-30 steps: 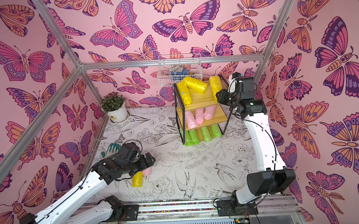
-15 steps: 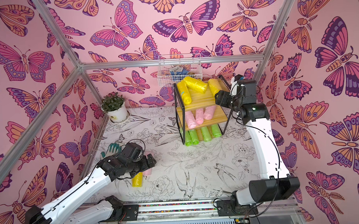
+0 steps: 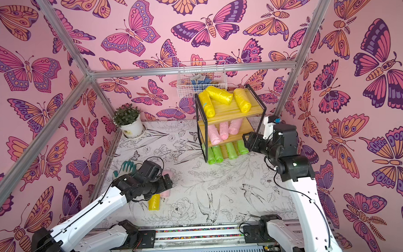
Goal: Sort the rolls of trash bags by color and place them on the shelf
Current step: Pick up the roll of trash bags from the center of the board, then place the roll of trash bags on the shelf.
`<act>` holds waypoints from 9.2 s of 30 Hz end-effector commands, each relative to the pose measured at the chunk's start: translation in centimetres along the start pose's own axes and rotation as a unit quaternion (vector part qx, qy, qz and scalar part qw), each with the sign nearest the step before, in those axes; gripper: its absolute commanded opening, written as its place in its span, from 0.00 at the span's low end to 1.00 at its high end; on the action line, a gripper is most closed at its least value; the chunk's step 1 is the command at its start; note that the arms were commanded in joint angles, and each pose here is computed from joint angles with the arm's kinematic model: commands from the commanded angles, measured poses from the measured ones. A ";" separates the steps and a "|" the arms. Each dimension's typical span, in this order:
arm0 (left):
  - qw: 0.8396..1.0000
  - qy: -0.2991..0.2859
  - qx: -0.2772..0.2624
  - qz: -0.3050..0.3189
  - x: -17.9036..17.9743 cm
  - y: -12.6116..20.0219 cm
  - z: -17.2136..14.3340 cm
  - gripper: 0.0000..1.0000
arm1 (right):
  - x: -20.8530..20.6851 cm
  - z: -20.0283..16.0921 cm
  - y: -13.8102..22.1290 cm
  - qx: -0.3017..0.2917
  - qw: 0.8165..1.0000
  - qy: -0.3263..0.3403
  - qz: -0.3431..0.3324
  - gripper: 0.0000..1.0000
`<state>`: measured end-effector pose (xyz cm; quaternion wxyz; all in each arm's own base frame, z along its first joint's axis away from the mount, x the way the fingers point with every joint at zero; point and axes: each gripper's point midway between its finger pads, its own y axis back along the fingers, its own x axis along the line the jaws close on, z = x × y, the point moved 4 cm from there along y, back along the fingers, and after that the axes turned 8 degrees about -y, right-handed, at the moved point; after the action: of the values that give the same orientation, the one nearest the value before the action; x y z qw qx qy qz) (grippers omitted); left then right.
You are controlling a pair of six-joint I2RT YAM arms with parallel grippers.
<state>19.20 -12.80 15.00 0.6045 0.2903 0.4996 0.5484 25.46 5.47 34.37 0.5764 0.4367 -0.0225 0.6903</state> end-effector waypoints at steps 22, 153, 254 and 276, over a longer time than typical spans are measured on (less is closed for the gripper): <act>0.986 -0.090 0.100 0.098 -0.2 -8.2 1.9 0.89 | -5.9 -10.4 -1.0 0.099 0.989 -0.109 0.007 0.72; 0.951 -0.012 -0.106 -0.290 -8.6 10.3 -0.1 0.90 | -1.1 -4.7 -2.0 0.049 0.973 0.135 -0.179 0.00; 0.991 -0.030 -0.104 -0.073 -1.6 5.3 0.4 0.96 | -6.7 5.9 -17.2 -0.072 0.996 -0.022 -0.044 0.49; 0.998 -0.014 0.043 0.044 0.7 1.0 2.4 0.97 | -6.7 2.3 -8.4 -0.056 0.994 -0.045 -0.076 0.65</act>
<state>21.57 -11.90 17.12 0.5868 0.3181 0.4954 0.5559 35.69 1.91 28.78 0.6502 0.4091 -0.0645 0.6369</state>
